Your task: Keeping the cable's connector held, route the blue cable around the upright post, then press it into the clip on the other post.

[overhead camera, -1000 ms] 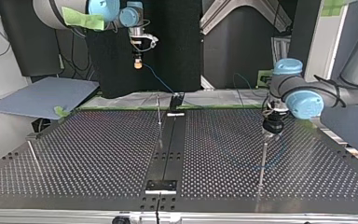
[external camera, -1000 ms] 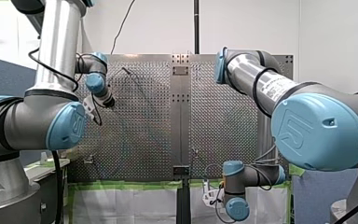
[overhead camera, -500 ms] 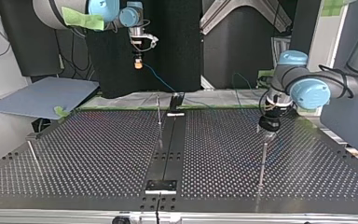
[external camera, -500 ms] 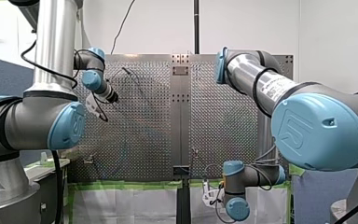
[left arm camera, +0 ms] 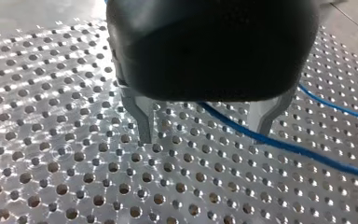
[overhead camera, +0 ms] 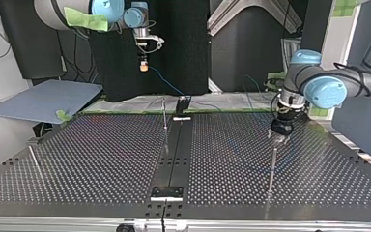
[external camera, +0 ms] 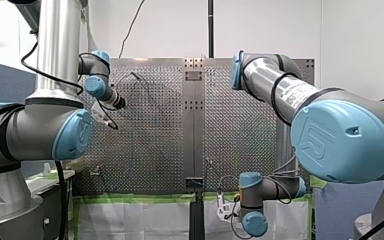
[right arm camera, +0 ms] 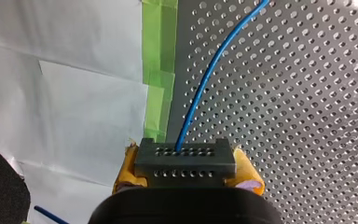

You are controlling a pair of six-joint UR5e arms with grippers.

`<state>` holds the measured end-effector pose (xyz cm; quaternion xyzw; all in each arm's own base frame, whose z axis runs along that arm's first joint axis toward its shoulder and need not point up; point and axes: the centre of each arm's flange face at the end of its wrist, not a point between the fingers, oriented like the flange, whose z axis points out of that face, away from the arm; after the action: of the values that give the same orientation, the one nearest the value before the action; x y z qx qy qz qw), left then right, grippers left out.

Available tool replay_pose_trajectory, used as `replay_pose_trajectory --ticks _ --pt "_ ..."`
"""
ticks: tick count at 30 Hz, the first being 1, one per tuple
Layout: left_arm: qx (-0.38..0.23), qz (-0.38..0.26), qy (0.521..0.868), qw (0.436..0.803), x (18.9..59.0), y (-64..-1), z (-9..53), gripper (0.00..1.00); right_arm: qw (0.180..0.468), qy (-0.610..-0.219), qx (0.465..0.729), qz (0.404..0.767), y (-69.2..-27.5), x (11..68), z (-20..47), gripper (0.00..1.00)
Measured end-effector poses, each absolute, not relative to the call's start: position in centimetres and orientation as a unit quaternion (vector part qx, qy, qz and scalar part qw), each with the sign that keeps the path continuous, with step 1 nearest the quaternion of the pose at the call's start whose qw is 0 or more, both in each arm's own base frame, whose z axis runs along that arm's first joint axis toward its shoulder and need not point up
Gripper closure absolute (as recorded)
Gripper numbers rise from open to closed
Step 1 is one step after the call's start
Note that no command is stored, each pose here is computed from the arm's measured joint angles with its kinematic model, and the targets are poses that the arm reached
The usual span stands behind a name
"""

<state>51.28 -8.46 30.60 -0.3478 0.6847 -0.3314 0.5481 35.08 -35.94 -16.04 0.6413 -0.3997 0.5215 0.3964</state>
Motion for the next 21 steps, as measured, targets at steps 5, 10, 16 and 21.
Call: replay_pose_trajectory --ticks 5,10,16,21 --pt "-0.353 -0.349 0.673 0.548 51.3 -8.4 31.3 0.00 0.395 -0.398 0.640 0.526 -35.8 35.3 -16.0 1.00" --pt "-0.351 -0.358 0.672 0.545 51.2 -8.5 31.4 0.00 0.391 -0.401 0.628 0.541 -36.0 35.6 -15.8 1.00" --pt "-0.357 -0.351 0.671 0.547 51.0 -8.0 31.2 0.00 0.388 -0.398 0.627 0.546 -35.9 35.8 -15.7 1.00" --pt "-0.368 -0.340 0.665 0.553 50.4 -7.2 30.6 0.00 0.388 -0.394 0.629 0.546 -35.7 36.0 -15.7 1.00"
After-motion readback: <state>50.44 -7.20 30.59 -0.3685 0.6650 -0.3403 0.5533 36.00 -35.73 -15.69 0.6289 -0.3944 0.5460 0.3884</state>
